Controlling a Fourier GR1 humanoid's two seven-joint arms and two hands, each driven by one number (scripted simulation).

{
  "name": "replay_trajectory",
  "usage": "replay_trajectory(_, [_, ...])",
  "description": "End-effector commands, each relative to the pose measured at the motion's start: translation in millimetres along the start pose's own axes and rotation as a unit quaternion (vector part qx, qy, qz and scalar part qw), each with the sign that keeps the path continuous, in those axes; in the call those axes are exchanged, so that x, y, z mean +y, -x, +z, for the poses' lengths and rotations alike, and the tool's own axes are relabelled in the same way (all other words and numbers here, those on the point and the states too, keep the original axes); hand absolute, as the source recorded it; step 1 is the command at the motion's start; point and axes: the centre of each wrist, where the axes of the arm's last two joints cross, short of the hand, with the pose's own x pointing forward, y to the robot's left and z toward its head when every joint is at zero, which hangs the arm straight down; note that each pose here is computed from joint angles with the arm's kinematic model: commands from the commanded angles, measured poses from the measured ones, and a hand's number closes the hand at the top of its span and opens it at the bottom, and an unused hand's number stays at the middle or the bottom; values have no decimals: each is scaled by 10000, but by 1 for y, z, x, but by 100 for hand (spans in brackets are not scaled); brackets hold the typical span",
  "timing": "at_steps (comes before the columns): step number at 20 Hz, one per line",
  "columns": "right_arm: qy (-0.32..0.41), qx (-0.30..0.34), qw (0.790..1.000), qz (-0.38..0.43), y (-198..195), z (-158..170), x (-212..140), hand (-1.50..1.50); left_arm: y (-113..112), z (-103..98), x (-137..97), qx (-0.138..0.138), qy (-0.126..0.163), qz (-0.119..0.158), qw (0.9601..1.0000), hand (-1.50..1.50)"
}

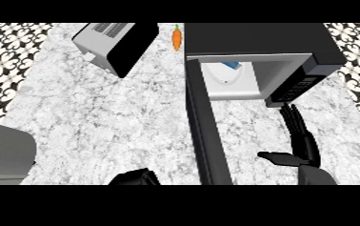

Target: Pick up the milk, place it into the microwave and close the microwave

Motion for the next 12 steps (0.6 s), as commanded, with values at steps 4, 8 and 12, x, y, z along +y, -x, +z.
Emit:
replay_trajectory(4, [-395,-609,9955,-605,-14,20,-25,-150,15,-20,-9,332,896,-841,9919,150])
replay_trajectory(8, [-367,-630,9959,-528,-35,30,-59,-150,34,-25,-25,418,1431,-991,9838,150])
replay_trajectory(12, [-364,-789,9949,-517,-58,39,-67,-150,30,-38,-62,601,1732,-762,9801,150])
